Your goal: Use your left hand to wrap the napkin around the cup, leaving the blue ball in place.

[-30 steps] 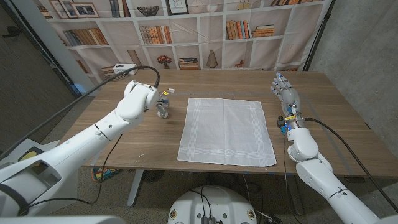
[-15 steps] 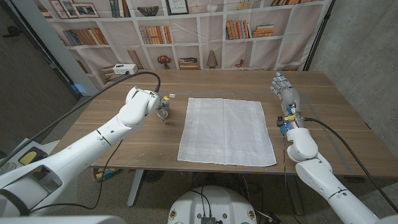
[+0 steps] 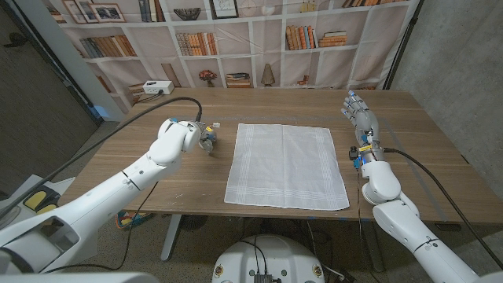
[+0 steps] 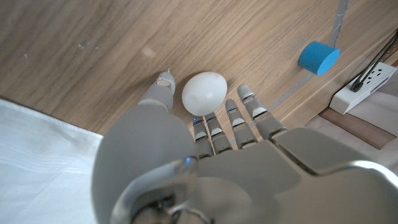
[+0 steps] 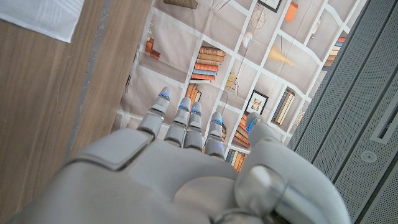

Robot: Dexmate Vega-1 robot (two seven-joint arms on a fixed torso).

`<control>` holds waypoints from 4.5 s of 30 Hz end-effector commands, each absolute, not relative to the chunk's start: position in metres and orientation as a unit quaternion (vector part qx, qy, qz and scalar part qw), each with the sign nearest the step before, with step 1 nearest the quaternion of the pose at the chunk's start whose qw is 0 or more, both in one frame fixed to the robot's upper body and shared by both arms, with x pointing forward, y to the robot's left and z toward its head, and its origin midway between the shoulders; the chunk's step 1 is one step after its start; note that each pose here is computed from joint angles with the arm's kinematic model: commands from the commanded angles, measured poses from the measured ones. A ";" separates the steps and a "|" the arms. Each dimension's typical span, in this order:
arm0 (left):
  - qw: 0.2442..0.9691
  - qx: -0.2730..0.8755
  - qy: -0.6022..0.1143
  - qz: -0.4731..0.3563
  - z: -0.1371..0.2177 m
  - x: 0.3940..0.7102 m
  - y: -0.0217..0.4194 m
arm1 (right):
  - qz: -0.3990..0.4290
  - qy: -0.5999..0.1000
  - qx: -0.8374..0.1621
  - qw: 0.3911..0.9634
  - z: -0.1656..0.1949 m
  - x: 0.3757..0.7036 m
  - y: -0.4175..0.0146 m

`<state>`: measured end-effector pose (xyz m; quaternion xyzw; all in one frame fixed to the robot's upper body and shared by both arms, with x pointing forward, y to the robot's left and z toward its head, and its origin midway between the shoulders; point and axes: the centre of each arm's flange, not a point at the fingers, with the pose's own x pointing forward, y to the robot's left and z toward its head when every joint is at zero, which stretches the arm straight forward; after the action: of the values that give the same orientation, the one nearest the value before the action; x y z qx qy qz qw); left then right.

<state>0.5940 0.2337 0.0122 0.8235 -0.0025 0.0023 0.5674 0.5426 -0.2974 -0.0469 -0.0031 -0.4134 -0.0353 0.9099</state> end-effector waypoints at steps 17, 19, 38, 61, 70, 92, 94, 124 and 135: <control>0.564 0.819 -0.082 0.058 -0.030 0.607 0.223 | -0.046 -0.409 -0.016 0.911 -0.047 0.540 -0.297; 0.578 0.809 -0.087 0.057 -0.027 0.606 0.225 | -0.045 -0.409 -0.017 0.911 -0.045 0.540 -0.297; 0.647 0.714 -0.228 0.142 0.047 0.570 0.232 | -0.046 -0.420 -0.024 0.906 -0.033 0.535 -0.297; 0.608 0.712 -0.349 0.040 0.098 0.584 0.157 | -0.076 -0.425 -0.041 0.901 -0.034 0.515 -0.308; 0.572 0.724 -0.386 -0.007 0.107 0.581 0.124 | -0.082 -0.426 -0.037 0.900 -0.038 0.513 -0.311; 0.504 0.732 -0.441 -0.123 0.083 0.574 0.062 | -0.095 -0.426 -0.034 0.899 -0.045 0.506 -0.314; 0.501 0.731 -0.444 -0.131 0.082 0.573 0.059 | -0.097 -0.426 -0.034 0.899 -0.045 0.506 -0.315; 0.485 0.727 -0.421 -0.244 0.027 0.585 0.021 | -0.098 -0.429 -0.037 0.897 -0.048 0.501 -0.316; 0.488 0.731 -0.397 -0.262 0.012 0.594 0.019 | -0.099 -0.428 -0.035 0.898 -0.050 0.501 -0.315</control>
<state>0.5868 0.0228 0.0277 0.7296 -0.4170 -0.2413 0.4853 0.5005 -0.3151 -0.0470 -0.0362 -0.4299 -0.0983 0.8968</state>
